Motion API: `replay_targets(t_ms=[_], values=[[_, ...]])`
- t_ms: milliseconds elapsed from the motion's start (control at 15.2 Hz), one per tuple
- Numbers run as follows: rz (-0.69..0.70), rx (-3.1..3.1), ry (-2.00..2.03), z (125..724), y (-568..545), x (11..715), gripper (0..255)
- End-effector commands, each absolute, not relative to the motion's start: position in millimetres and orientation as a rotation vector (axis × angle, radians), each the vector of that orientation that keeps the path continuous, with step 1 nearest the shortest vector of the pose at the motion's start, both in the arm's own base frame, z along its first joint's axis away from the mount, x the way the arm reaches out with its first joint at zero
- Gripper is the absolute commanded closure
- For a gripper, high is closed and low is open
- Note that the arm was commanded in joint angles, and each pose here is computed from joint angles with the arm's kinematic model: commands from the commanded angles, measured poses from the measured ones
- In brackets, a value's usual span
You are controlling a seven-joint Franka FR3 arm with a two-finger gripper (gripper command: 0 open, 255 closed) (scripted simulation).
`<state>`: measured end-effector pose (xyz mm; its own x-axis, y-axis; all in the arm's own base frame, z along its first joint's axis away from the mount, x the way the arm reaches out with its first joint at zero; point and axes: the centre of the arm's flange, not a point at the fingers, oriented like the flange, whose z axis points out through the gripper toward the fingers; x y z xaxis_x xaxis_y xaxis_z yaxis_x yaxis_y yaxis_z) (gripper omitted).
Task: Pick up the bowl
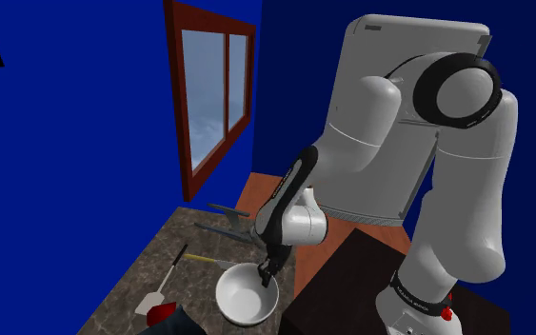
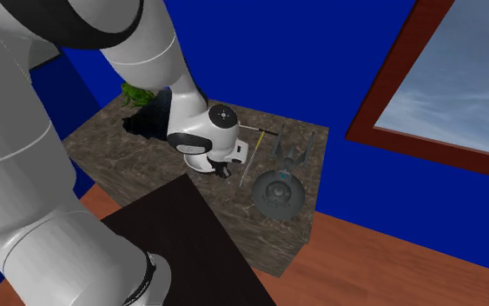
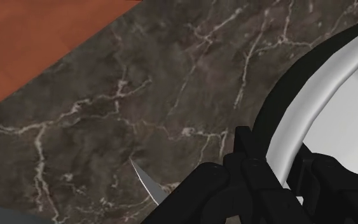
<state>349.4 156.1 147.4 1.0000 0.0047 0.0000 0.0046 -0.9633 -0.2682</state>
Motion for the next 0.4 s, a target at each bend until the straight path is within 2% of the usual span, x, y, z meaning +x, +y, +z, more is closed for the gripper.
replay_targets(t_ms=[0, 330], values=[[0.001, -2.870, -0.006, 158, 157, 351, 255], [0.001, -2.870, -0.006, 175, 157, 351, 255]])
